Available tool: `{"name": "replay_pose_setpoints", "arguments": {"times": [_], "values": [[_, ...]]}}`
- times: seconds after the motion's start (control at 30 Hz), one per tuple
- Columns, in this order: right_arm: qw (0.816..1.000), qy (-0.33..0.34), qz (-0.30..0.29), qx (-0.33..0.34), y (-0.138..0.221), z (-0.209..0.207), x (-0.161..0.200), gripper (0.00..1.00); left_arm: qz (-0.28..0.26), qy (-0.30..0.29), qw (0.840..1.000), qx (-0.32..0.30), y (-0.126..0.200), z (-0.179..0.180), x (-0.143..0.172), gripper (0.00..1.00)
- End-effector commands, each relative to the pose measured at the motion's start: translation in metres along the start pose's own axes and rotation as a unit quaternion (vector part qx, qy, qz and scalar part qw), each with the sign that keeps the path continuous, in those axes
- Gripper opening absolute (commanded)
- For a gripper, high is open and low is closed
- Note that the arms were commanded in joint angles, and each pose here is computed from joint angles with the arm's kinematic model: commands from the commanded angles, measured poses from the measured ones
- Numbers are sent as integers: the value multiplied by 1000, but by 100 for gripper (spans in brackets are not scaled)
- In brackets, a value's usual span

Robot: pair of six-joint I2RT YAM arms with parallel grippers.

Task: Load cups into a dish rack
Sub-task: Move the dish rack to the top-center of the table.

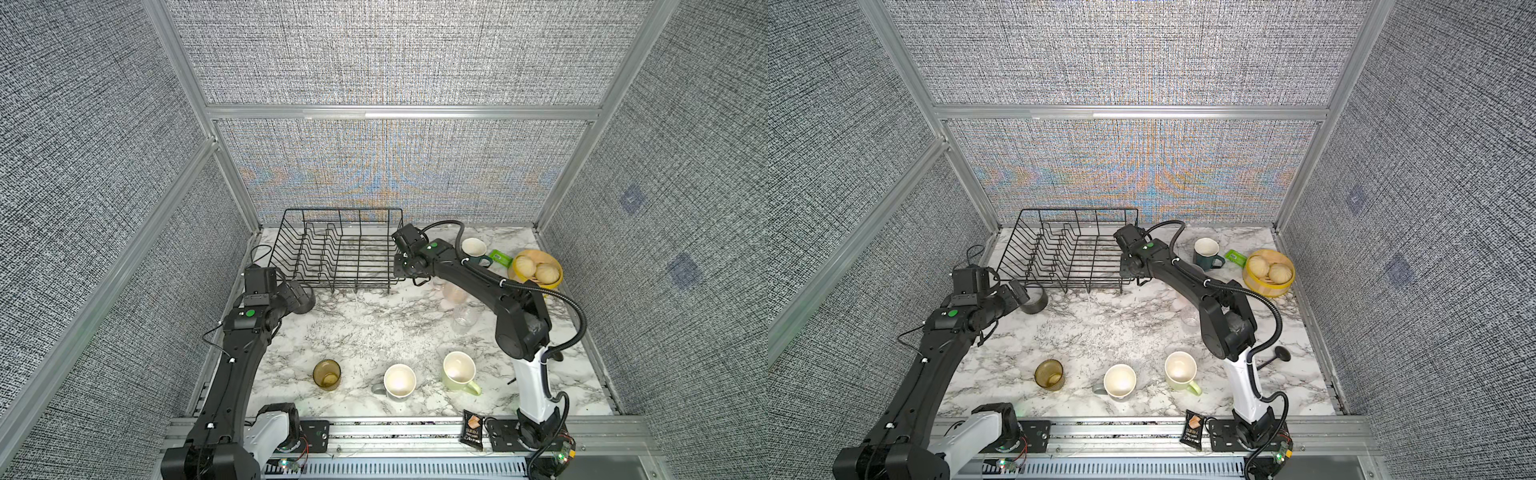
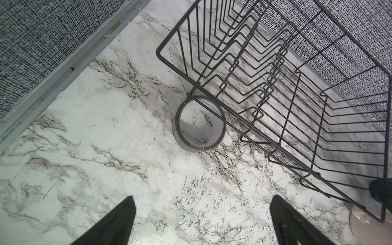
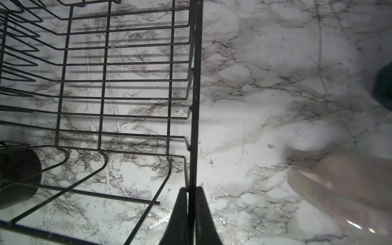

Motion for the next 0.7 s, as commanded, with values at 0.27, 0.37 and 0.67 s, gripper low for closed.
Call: {"name": "replay_pose_setpoints", "arguments": {"times": [0.27,0.37,0.67], "values": [[998,57,17,-26,42,-13,25,0,2,16,1000,10,3,-5,-2,99],[994,87,22,-60,50,4,34,0,-12,27,999,16,6,-4,-3,99],[986,132,21,-96,67,49,49,0,-45,23,999,-6,19,3,-11,99]]}}
Point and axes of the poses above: each gripper's point midway between its finger pads, its own y axis back along the fingers, its own z axis along the line the jaws close on, x = y × z, the point moved 4 cm from there along y, back along the fingers, and after that the axes turned 7 degrees about y, right-handed, at the moved point
